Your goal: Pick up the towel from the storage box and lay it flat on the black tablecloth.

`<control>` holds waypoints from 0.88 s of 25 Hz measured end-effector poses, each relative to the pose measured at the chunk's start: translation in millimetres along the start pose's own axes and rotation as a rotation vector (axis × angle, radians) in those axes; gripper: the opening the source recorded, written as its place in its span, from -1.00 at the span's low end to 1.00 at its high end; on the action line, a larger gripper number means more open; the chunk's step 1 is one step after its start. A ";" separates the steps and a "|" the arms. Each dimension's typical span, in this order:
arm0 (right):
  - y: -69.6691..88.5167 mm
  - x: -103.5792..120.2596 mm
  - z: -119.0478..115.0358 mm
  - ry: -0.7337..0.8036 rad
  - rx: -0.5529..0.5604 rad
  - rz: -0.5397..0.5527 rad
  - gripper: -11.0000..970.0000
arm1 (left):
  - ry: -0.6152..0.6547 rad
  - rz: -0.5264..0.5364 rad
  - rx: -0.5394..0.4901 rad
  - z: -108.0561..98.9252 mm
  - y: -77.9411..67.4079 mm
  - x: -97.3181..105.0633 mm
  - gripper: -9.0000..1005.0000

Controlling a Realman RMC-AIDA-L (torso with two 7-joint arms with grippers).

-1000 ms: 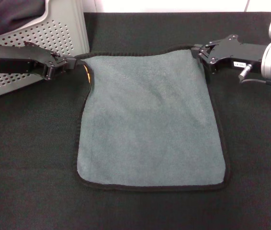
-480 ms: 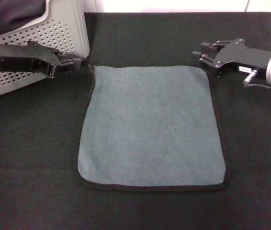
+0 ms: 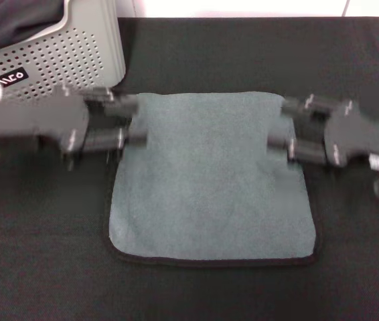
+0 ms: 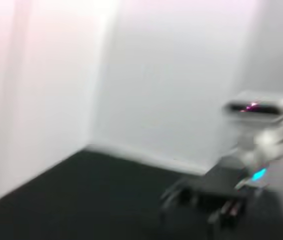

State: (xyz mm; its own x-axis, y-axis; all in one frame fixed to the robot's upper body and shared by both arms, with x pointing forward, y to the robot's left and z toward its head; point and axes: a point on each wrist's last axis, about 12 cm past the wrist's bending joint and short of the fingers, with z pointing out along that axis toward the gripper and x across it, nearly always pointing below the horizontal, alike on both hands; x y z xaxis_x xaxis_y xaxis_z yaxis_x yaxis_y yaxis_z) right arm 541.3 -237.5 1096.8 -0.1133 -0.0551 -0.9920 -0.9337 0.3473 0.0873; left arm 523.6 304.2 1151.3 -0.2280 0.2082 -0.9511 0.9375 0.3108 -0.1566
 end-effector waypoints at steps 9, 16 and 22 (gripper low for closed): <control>66.0 -0.1 -17.9 -0.191 -0.415 0.099 0.35 | -0.230 0.071 0.194 -17.0 -47.8 57.1 0.08; 67.2 -2.0 -9.8 -0.191 -0.456 0.098 0.36 | -0.237 0.072 0.193 -21.9 -53.9 64.3 0.09; 61.6 -1.8 10.9 -0.141 -0.450 0.094 0.36 | -0.234 0.073 0.196 -22.2 -52.5 63.4 0.09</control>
State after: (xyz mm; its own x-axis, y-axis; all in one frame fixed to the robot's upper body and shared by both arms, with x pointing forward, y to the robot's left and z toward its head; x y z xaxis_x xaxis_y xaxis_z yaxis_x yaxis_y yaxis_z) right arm 487.6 -205.9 1103.0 -0.1857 0.0952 -0.9780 -0.9796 -0.0964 0.1766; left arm 454.1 321.6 1105.0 -0.1128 -0.0023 -0.9936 0.9871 0.1139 -0.1123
